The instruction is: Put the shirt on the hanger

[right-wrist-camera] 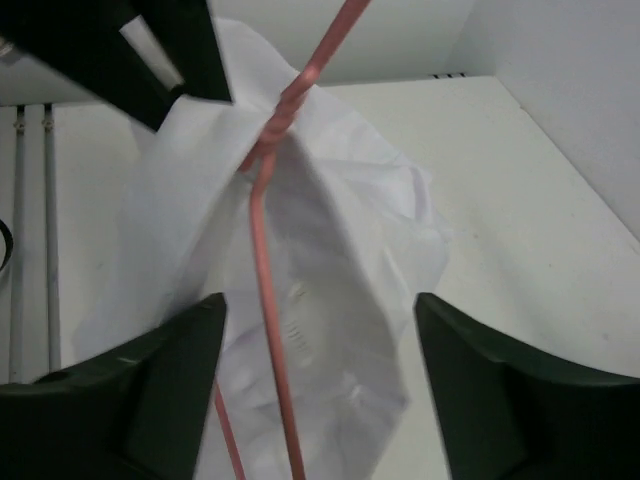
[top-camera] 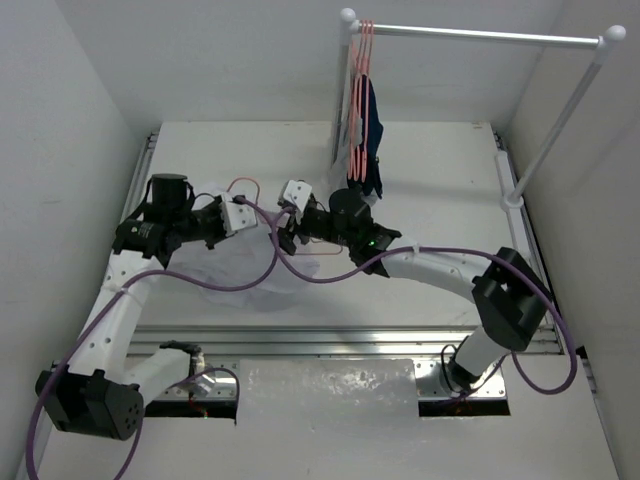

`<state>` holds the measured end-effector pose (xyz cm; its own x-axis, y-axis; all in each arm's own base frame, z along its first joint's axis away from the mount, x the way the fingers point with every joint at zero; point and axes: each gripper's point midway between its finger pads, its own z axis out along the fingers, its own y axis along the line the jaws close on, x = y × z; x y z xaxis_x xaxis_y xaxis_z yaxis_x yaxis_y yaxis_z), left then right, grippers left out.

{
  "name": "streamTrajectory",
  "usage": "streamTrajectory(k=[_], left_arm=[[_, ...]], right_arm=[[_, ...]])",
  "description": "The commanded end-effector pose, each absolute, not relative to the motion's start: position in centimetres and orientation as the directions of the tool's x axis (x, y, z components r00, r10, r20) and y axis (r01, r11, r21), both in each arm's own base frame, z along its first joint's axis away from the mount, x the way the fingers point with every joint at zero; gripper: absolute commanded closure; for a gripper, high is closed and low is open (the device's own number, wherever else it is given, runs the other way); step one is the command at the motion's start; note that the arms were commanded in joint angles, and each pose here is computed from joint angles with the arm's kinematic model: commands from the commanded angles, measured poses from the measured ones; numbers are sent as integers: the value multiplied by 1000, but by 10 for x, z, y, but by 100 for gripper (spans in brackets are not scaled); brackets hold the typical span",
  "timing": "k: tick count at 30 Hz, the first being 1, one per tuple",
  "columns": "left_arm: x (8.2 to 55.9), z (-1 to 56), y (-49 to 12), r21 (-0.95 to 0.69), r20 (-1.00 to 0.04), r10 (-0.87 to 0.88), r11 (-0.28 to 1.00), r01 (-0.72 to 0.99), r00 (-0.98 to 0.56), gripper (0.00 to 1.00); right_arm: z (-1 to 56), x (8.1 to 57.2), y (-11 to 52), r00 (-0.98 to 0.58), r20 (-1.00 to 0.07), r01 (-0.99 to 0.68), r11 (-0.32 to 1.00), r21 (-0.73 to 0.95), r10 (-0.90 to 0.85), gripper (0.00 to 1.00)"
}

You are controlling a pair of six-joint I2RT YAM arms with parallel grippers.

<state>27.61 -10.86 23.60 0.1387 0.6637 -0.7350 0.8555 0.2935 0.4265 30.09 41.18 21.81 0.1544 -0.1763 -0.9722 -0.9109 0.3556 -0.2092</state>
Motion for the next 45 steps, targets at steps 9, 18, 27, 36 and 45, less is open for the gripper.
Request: streamTrajectory(k=[9, 18, 27, 36, 45], left_arm=[[284, 265, -91, 449, -793, 605, 513, 732, 63, 100], [287, 308, -71, 379, -877, 479, 737, 560, -38, 100], [272, 351, -79, 304, -927, 375, 781, 546, -21, 100], [254, 384, -87, 284, -944, 328, 773, 568, 25, 100], [248, 387, -90, 275, -948, 318, 769, 577, 27, 100]], right_arm=[[260, 313, 311, -135, -990, -650, 758, 52, -48, 1], [220, 295, 285, -401, -914, -630, 710, 316, 51, 64], [210, 296, 326, -500, -865, -665, 624, 412, 38, 24], [194, 315, 365, -609, -787, -625, 553, 550, 94, 17], [211, 326, 393, -636, -754, -629, 456, 630, 165, 54]])
